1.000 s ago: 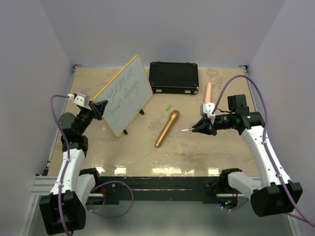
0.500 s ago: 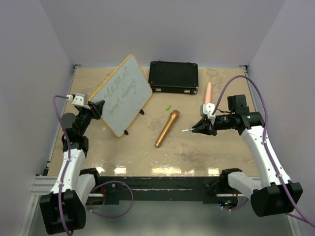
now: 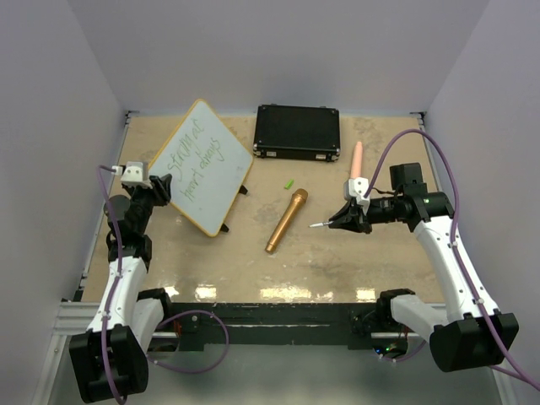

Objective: Write a sentence on the whiteboard
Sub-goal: Put down the whiteboard on the whiteboard stand.

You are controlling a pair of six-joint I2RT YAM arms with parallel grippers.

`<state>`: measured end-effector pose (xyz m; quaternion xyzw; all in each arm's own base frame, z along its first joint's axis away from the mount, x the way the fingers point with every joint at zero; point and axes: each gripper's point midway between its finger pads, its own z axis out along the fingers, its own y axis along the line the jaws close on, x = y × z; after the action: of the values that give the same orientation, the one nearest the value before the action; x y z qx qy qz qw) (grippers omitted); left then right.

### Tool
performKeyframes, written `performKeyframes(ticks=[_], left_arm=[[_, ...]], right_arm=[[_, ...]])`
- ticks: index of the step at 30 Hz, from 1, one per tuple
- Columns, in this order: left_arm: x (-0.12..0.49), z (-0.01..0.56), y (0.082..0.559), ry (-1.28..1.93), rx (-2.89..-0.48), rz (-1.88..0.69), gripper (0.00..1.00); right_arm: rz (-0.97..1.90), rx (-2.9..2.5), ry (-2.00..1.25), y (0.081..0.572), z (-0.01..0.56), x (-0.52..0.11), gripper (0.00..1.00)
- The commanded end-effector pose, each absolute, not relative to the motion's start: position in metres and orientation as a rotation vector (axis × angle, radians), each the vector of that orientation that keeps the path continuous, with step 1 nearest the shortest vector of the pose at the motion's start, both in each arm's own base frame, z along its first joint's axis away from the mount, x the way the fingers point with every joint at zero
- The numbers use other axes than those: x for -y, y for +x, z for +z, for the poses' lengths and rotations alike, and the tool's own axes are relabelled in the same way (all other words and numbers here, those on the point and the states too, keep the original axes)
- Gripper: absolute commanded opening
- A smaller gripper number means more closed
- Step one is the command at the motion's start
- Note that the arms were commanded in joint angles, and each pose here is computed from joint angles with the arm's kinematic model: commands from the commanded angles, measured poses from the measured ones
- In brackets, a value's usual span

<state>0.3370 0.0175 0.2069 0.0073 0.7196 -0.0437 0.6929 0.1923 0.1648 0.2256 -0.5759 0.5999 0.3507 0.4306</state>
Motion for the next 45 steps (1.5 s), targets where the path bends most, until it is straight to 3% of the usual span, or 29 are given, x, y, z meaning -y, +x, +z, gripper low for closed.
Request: performKeyframes(ticks=[1, 4, 9, 10, 19, 21, 30, 31, 45], left_arm=[[-0.089, 0.139, 0.312, 0.045, -1.856, 0.37, 0.43], [-0.089, 0.139, 0.311, 0.044, -1.856, 0.369, 0.51], [-0.089, 0.144, 0.309, 0.044, -1.841, 0.372, 0.53], [-0.089, 0.144, 0.309, 0.043, -1.841, 0.373, 0.59], [-0.082, 0.158, 0.308, 0.06, -1.792, 0.348, 0.63], [-0.081, 0.16, 0.308, 0.064, -1.785, 0.341, 0.71], [-0.077, 0.178, 0.307, 0.066, -1.732, 0.327, 0.74], [-0.077, 0.18, 0.306, 0.065, -1.725, 0.328, 0.8], [-0.067, 0.202, 0.305, 0.095, -1.664, 0.286, 0.84]], right_arm=[[0.881, -1.446, -1.44, 0.19, 0.236, -0.168, 0.0], [0.883, -1.45, -1.438, 0.191, 0.236, -0.167, 0.0], [0.881, -1.449, -1.441, 0.191, 0.236, -0.167, 0.0], [0.88, -1.449, -1.44, 0.191, 0.236, -0.167, 0.0], [0.88, -1.451, -1.443, 0.191, 0.235, -0.167, 0.0], [0.878, -1.449, -1.443, 0.191, 0.235, -0.167, 0.0], [0.88, -1.453, -1.444, 0.192, 0.234, -0.167, 0.0], [0.882, -1.455, -1.444, 0.191, 0.234, -0.167, 0.0], [0.872, -1.457, -1.448, 0.192, 0.233, -0.166, 0.0]])
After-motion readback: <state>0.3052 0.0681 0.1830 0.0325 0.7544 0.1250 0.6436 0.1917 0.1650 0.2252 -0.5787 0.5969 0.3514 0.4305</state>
